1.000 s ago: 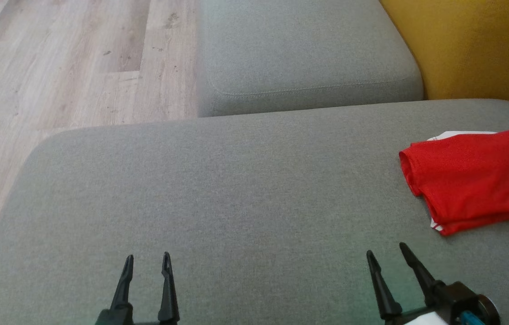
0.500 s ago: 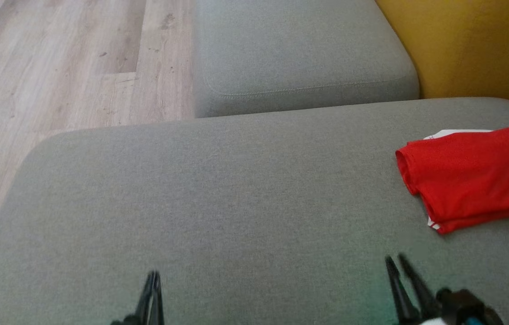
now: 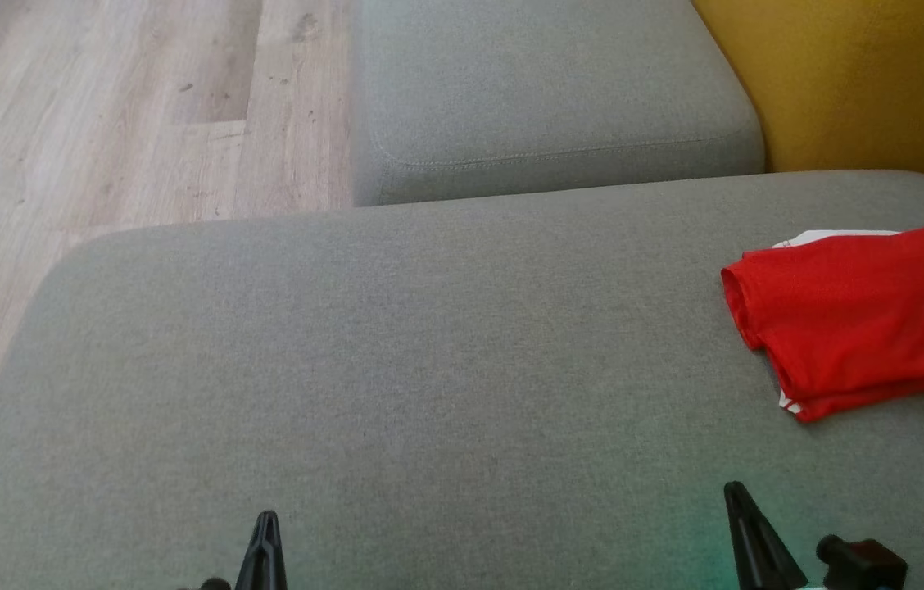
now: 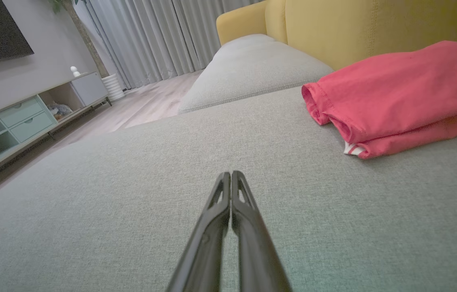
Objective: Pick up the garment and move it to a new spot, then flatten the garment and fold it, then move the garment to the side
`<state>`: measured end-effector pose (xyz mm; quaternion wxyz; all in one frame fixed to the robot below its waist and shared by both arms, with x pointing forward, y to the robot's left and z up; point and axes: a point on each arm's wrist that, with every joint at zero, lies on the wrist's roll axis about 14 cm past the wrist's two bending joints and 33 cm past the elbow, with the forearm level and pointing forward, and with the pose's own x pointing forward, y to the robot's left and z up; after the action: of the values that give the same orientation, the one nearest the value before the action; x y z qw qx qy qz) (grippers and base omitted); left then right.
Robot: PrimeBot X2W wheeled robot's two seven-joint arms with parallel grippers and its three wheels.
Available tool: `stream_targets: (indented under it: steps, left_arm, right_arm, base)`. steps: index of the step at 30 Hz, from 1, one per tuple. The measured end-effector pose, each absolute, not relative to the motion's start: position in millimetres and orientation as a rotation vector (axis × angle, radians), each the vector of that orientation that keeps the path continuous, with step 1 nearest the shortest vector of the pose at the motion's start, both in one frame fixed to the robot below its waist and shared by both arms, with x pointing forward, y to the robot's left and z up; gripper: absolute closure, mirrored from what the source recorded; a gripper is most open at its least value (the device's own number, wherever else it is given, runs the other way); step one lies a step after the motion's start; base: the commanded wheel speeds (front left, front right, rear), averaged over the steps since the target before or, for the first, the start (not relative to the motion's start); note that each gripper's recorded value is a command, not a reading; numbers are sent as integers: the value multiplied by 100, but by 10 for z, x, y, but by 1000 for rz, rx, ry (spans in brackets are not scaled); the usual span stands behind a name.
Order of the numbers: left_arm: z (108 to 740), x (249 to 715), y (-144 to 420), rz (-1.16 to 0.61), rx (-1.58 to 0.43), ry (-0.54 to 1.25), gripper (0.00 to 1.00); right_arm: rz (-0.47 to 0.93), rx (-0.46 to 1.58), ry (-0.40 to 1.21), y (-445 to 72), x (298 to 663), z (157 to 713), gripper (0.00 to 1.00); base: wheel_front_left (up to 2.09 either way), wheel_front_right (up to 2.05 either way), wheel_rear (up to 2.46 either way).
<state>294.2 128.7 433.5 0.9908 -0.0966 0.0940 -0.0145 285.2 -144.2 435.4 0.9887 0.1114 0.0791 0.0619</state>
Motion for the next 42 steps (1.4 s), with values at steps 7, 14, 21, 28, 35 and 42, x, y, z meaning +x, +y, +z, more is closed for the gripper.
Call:
stream_targets:
  steps: [7,14,21,28,35,42]
  left_arm:
    - [4304,2964,1347,-4,-267,212,100]
    - [4317,3030,1365,9,-352,223,100]
    - [4312,3071,1394,25,-439,236,100]
    - [4278,3095,1443,48,-536,261,100]
    - [4308,3164,1482,62,-623,259,100]
    - [4317,3209,1500,68,-709,265,100]
  right_arm:
    - [100,293,153,-1483,2924,4392,100]
    - [69,377,151,-1542,2987,4417,100]
    - [42,461,164,-1578,3008,4397,100]
    - [17,556,158,-1626,3094,4439,100]
    - [-10,639,160,-1681,3140,4445,100]
    - [-31,723,163,-1715,3175,4442,100]
  base:
    - [0,0,0]
    - [0,0,0]
    - [0,0,0]
    - [0,0,0]
    - [0,0,0]
    - [0,0,0]
